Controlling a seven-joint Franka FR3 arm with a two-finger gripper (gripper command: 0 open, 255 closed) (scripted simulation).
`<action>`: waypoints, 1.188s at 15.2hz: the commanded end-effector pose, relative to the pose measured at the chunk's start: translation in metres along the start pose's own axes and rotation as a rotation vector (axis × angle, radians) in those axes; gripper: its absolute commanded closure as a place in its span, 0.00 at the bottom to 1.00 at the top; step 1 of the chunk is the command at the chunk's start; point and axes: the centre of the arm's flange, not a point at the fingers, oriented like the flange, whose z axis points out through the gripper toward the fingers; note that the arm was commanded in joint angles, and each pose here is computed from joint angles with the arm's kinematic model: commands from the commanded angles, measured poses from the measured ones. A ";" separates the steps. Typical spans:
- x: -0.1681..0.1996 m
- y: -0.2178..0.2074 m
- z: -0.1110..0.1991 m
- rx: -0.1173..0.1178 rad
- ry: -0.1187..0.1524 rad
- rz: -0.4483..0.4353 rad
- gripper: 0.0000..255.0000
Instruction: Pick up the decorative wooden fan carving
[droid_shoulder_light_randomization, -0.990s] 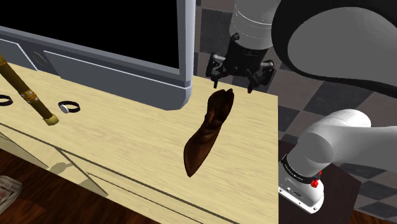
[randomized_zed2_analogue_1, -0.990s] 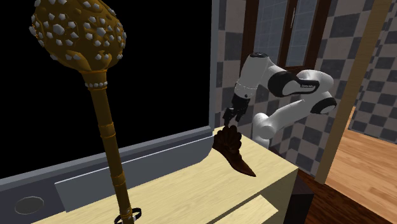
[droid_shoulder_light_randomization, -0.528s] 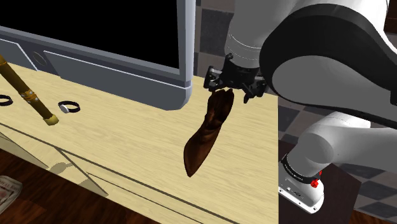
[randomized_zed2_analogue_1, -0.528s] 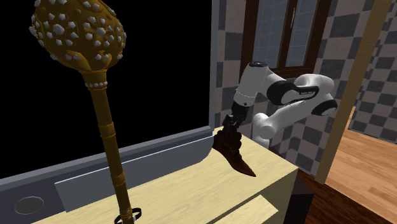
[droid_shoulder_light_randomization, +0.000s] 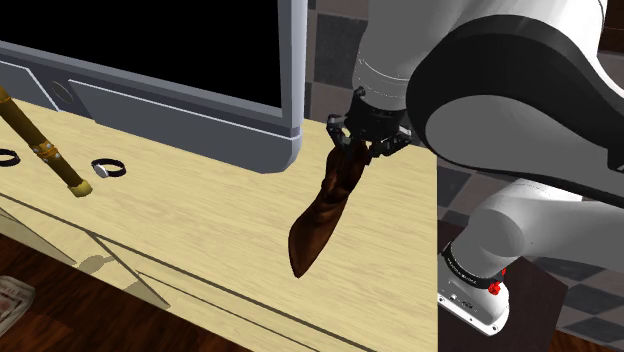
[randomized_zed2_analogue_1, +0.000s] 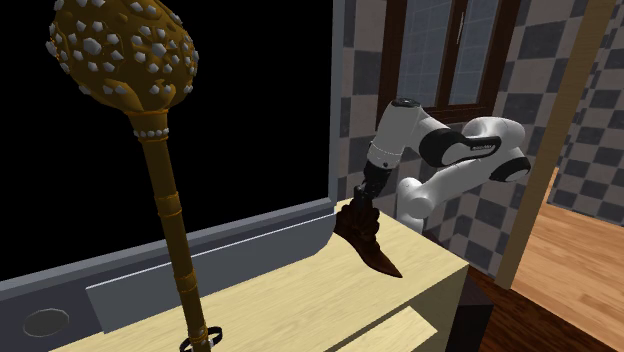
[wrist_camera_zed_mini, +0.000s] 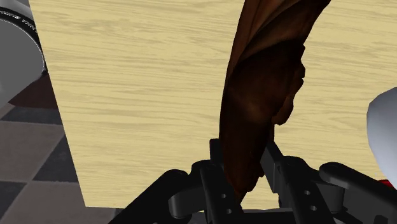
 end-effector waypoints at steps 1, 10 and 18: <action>0.000 0.000 0.001 -0.001 -0.001 0.000 1.00; 0.011 -0.001 -0.035 -0.001 -0.001 0.000 1.00; 0.023 -0.002 -0.075 -0.001 -0.001 0.000 1.00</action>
